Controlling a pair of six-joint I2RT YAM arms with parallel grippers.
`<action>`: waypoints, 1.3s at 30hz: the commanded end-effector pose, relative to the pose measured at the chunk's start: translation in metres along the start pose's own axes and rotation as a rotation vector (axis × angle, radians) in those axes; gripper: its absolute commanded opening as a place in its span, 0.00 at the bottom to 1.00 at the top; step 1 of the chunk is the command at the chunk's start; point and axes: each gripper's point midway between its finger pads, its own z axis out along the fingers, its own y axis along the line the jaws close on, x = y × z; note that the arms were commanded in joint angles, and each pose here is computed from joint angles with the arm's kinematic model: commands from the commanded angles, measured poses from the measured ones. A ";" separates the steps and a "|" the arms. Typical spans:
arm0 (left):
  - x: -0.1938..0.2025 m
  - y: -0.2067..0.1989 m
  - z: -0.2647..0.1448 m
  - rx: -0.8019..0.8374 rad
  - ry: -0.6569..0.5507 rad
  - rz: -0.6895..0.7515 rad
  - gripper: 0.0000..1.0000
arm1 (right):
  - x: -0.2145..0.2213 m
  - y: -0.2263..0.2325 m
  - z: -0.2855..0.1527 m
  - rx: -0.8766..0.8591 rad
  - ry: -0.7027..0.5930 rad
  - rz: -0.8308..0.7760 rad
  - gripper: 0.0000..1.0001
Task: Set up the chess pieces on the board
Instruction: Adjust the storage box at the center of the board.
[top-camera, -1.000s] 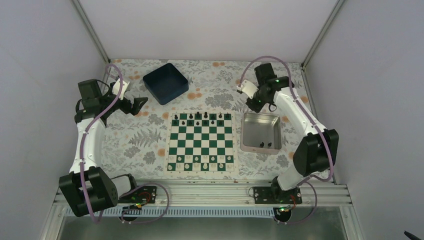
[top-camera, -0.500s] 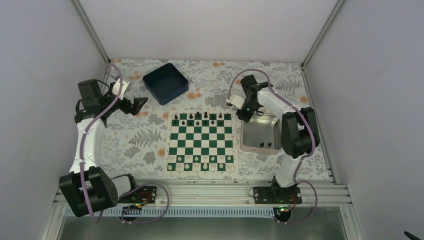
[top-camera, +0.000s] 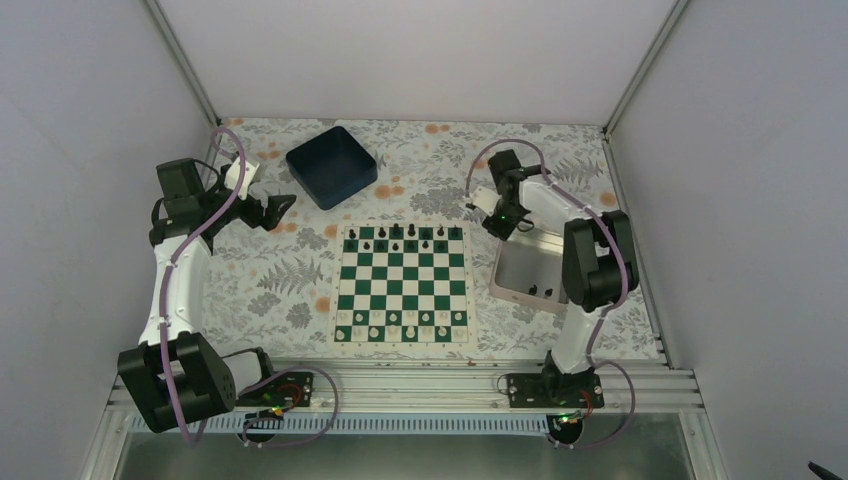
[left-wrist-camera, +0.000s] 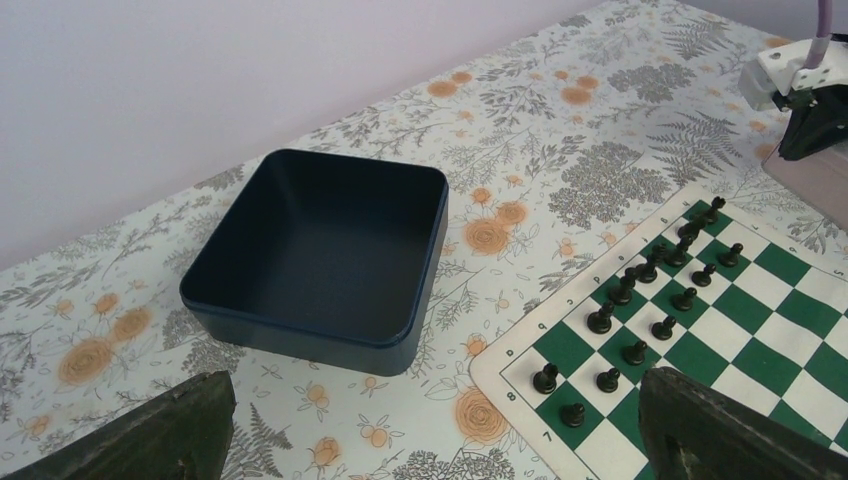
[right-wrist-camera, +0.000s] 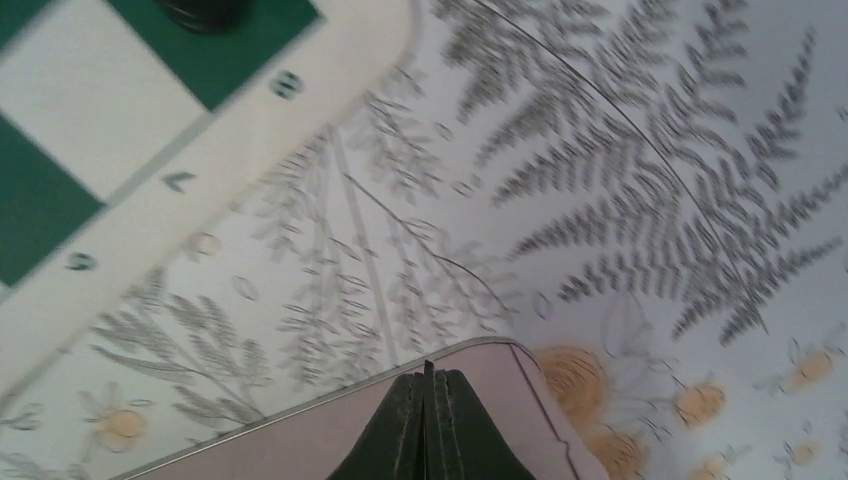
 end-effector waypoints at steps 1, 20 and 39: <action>-0.007 0.001 -0.002 0.005 -0.021 0.034 1.00 | 0.025 -0.033 0.004 0.093 0.068 0.066 0.04; -0.008 0.002 -0.001 0.007 -0.021 0.031 1.00 | 0.155 -0.091 -0.085 0.260 0.006 0.298 0.06; -0.009 0.002 -0.003 -0.001 -0.021 0.033 1.00 | 0.156 0.026 -0.050 -0.081 0.020 0.212 0.04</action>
